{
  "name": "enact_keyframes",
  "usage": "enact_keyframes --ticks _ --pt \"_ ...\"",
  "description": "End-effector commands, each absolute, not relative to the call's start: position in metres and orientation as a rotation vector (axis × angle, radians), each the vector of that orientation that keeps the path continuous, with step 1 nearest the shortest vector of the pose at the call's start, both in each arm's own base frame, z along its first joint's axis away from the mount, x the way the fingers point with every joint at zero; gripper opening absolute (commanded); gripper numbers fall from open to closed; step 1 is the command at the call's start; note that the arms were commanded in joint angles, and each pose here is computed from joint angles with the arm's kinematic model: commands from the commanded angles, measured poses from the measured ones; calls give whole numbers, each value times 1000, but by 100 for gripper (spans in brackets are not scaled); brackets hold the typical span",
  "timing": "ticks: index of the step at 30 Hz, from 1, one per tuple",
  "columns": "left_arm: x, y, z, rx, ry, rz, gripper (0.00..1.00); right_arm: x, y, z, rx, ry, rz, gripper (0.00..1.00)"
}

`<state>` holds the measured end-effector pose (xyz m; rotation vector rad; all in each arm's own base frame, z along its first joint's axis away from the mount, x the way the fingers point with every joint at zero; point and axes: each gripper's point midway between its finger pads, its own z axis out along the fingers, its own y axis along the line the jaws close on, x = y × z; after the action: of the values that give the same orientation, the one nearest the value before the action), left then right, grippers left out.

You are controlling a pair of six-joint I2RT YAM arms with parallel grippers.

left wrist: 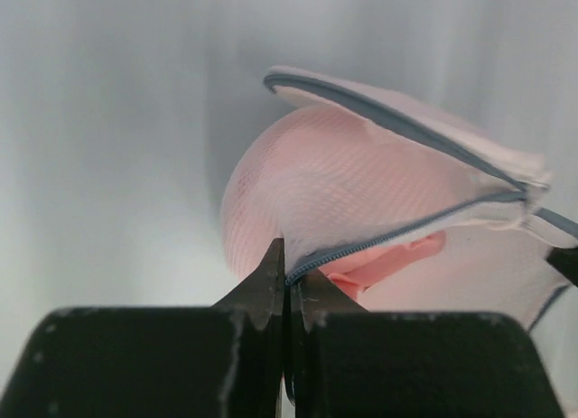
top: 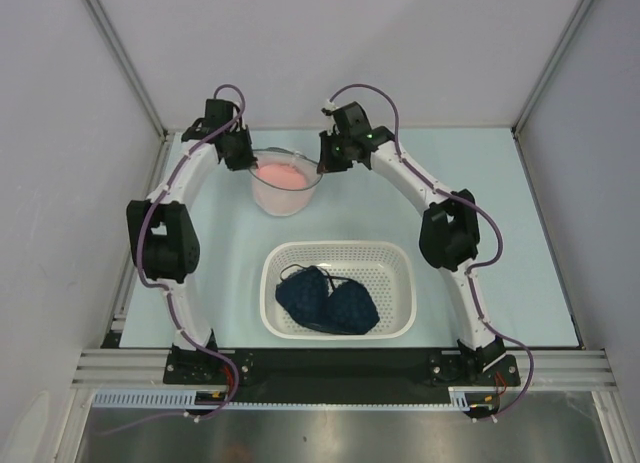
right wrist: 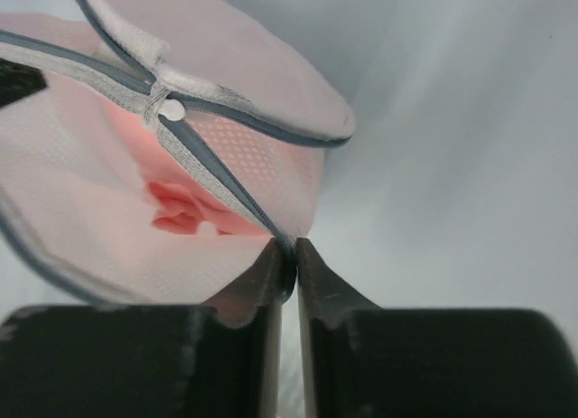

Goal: Place the bra in the laundry bag and zip it closed

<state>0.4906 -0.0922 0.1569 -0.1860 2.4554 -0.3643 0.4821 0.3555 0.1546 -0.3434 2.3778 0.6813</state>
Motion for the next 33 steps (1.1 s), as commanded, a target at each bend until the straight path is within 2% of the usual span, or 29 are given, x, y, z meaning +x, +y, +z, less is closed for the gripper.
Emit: enact_keyframes --ticks 1,2,3,4,6,7,9,11,16,20,27,29,33 --pt "507 -68 153 -263 2423 -343 10 490 361 169 -341 2340 745 23" --pt "506 -67 151 -268 2427 -353 19 487 360 173 -347 2342 741 33" --pt "505 -63 151 -276 2426 -350 26 485 356 174 -368 2347 721 51" --pt "503 -59 154 -277 2419 -338 36 479 347 173 -366 2375 669 57" --pt "496 -50 162 -295 2389 -281 49 468 333 185 -391 2378 576 76" --pt "493 -48 168 -299 2374 -268 62 464 318 185 -373 2396 477 84" --pt "483 -41 188 -310 2320 -237 74 448 291 197 -350 2398 305 95" --pt "472 -39 199 -306 2296 -209 83 434 277 204 -347 2395 215 100" --pt "431 -44 252 -271 2165 -101 85 351 271 206 -443 2409 178 100" --pt "396 -73 257 -182 2146 -157 85 300 264 188 -432 2449 169 100" --pt "327 -134 251 22 2134 -343 83 202 288 143 -590 2565 607 100" --pt "312 -145 234 40 2165 -393 82 181 290 126 -637 2599 641 100" --pt "276 -171 221 81 2176 -494 80 168 294 105 -670 2611 612 100"
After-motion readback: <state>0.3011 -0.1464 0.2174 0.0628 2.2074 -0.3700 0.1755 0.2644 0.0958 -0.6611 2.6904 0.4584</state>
